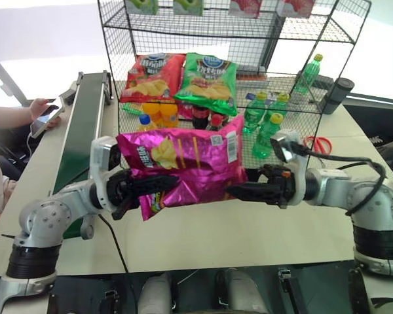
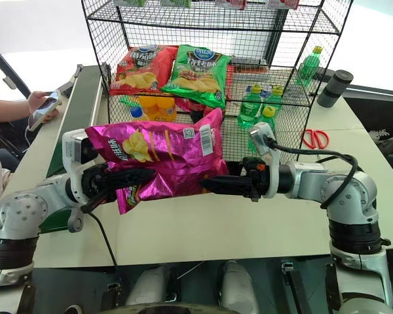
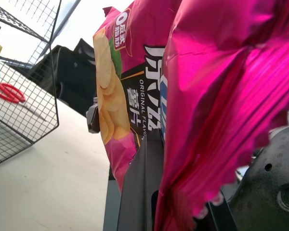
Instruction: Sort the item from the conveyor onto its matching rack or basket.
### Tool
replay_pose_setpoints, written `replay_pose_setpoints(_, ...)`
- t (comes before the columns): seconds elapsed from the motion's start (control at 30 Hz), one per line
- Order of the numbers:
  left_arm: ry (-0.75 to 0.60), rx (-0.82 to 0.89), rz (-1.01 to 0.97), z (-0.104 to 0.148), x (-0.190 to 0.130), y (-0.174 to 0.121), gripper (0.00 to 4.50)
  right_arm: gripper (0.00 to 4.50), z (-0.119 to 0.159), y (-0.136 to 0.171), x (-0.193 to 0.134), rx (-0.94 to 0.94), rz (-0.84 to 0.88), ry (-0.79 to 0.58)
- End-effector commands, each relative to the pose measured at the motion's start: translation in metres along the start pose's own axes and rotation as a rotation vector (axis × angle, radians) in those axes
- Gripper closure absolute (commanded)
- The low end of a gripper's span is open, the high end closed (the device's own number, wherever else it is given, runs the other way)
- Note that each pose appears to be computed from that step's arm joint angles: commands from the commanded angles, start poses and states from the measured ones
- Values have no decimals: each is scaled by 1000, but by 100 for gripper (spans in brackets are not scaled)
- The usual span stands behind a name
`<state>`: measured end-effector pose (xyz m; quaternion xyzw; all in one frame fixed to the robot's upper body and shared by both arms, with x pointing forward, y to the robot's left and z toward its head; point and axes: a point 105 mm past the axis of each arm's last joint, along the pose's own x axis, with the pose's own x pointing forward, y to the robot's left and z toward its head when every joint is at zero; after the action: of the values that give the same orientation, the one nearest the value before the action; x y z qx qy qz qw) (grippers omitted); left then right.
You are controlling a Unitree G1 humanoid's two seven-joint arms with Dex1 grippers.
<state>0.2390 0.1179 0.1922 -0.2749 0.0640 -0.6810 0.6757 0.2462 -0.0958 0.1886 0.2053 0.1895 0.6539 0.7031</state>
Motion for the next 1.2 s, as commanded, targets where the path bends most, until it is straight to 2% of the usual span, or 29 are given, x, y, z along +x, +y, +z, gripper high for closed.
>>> replay_pose_setpoints(0.03,-4,41,-17,5,5,-3,442,0,0,8,2,-22,24,15)
replay_pose_setpoints(0.17,5,51,8,4,4,-1,442,0,-2,8,2,-11,33,28)
replay_pose_setpoints(0.27,-9,87,30,6,4,2,450,76,-2,7,1,-4,29,32)
replay_pose_setpoints(0.47,-38,111,48,8,3,5,450,368,-2,-1,-8,-26,-26,39)
replay_pose_setpoints(0.53,-24,94,102,7,1,14,450,447,-1,-3,-11,-46,-47,41)
replay_pose_setpoints(0.57,-25,81,118,7,-1,16,396,450,1,-4,-13,-58,-55,39)
replay_pose_setpoints(0.63,-29,77,123,9,-3,17,332,450,4,-6,-17,-73,-78,30)
replay_pose_setpoints(0.8,11,112,163,5,-10,21,78,450,3,-7,-35,-159,-141,21)
replay_pose_setpoints(0.83,16,119,171,5,-11,21,51,450,2,-7,-37,-164,-149,15)
replay_pose_setpoints(0.87,24,141,189,4,-13,24,2,450,5,-6,-43,-186,-169,-15)
replay_pose_setpoints(0.93,10,194,227,7,-15,28,2,450,13,-2,-56,-239,-212,-72)
replay_pose_setpoints(1.0,37,372,305,10,-14,40,2,450,22,8,-69,-286,-250,-150)
replay_pose_setpoints(1.1,25,533,341,17,-3,46,2,450,20,27,-80,-350,-320,-193)
replay_pose_setpoints(1.2,-17,540,305,19,7,44,2,450,41,33,-92,-494,-449,-330)
